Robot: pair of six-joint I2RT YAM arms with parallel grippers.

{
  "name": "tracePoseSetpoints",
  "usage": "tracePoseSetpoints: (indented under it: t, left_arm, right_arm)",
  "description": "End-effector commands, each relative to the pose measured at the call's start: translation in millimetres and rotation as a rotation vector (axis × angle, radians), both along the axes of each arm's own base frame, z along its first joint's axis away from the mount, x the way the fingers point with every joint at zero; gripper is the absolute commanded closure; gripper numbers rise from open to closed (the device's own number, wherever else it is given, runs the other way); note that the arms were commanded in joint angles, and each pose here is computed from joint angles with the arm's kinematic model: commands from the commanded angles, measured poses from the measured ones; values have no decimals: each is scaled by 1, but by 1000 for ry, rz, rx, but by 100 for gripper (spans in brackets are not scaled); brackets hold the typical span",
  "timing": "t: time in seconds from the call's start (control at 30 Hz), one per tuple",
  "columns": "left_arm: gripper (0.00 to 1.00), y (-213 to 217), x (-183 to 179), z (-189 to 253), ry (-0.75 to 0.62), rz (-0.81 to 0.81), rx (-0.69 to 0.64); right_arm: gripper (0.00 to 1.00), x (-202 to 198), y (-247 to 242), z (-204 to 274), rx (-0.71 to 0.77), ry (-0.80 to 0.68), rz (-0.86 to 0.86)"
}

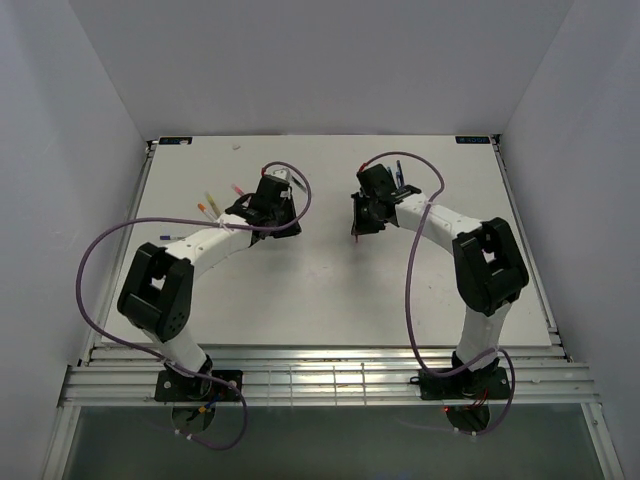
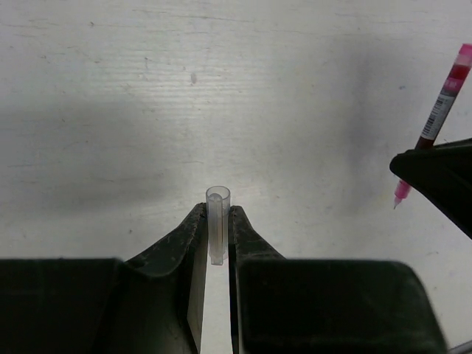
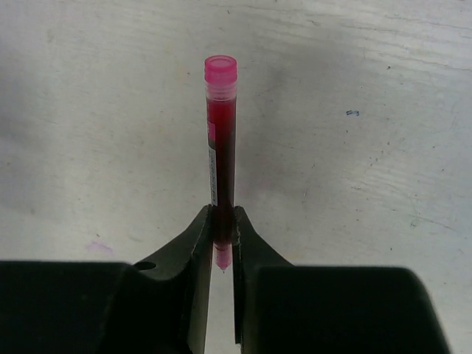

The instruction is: Open the pen caps

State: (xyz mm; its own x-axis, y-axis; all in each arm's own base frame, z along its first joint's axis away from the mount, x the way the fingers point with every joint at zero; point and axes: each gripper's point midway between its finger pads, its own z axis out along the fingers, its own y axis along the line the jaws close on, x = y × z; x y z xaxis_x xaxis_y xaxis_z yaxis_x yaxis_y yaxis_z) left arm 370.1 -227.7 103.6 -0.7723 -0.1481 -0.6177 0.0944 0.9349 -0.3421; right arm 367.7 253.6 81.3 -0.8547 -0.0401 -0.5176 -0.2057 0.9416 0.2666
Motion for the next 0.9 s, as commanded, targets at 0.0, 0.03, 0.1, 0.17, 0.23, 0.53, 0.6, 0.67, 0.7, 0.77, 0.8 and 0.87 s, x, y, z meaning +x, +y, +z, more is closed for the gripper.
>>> tracePoseSetpoints:
  t: [0.0,0.03,0.1,0.17,0.23,0.53,0.6,0.67,0.7,0.77,0.8,0.87]
  left_arm:
    - [100,12,22,0,-4,23,25]
    - [100,14,27,-2,-1,27,21]
    - [100,12,35,-9,6,24,25]
    - [100,11,42,-19,15,16,42]
    - [100,8,53,-15,3,9,32]
    - [100,0,71,-39,57,-14,8]
    - [100,1,73,-42,64,-17,4]
    - [100,1,74,-49,80,-22,7]
    - [100,1,73,-51,87,-23,8]
    - [100,5,73,-56,101,-18,9]
    - [100,5,73,-57,104,-20,5]
    - [100,4,73,-59,111,-22,2]
  right_arm:
    - [92,10,4,-10,8,29,65]
    - [92,14,7,-8,19,26,72]
    - [92,17,9,-17,17,45,84]
    - [92,22,12,-18,33,50,93]
    - [92,28,11,-23,37,59,89]
    - [92,48,6,-30,57,66,83]
    - [92,51,6,-35,59,74,81]
    - [92,54,5,-38,57,77,79]
    - [92,55,6,-42,57,83,80]
    - [92,55,8,-45,65,93,86]
    - [91,54,9,-49,68,103,90]
    - [89,53,13,-51,82,110,96]
